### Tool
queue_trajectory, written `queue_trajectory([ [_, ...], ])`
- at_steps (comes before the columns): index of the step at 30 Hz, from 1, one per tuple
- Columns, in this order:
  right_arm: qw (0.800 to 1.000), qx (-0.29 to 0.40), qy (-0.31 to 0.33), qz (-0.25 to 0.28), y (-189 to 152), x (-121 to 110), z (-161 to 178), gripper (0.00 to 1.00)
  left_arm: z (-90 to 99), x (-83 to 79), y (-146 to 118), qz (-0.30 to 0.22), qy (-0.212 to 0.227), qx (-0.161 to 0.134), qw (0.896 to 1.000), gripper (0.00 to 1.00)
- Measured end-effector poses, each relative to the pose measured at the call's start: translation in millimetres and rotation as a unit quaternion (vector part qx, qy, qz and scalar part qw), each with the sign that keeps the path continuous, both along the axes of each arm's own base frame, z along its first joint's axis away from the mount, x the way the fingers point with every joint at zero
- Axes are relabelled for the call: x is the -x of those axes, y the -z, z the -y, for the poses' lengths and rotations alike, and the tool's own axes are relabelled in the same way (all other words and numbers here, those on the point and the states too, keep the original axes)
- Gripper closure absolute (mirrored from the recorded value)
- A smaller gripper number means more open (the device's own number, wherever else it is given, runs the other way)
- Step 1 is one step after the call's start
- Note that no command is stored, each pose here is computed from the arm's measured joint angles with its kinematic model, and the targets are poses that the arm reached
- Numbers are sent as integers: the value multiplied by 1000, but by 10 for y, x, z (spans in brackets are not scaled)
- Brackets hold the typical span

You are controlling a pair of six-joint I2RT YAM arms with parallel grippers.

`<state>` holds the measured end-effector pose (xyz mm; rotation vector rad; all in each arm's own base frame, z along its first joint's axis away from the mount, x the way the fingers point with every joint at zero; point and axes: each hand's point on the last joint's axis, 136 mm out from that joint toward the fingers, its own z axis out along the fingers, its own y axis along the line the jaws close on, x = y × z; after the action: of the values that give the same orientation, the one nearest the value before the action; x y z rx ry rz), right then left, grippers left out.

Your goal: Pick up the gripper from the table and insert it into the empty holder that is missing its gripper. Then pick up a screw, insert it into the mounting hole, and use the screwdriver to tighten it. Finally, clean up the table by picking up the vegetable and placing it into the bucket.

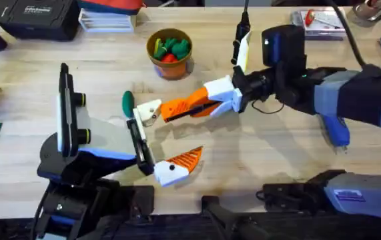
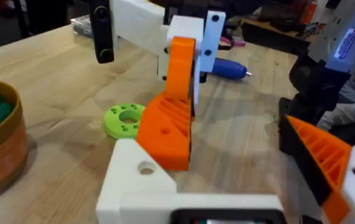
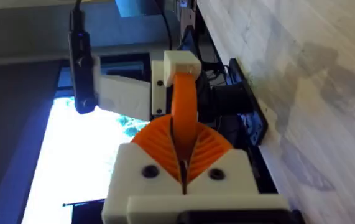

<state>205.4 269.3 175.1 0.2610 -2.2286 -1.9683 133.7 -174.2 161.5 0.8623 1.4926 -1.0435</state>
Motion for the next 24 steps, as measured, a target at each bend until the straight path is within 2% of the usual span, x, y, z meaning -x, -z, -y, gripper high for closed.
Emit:
queue_trajectory([
  [8,1000,5,-1,-7,-11,21,-88,994,-3,-6,-1,0,-2,0,1000,15],
  [15,1000,-8,-8,3,31,-50,-203,994,-37,-79,0,1,-24,-1,1000,15],
  [24,999,-5,-20,-37,170,-78,-254,995,-42,-90,7,-20,-29,6,999,15],
])
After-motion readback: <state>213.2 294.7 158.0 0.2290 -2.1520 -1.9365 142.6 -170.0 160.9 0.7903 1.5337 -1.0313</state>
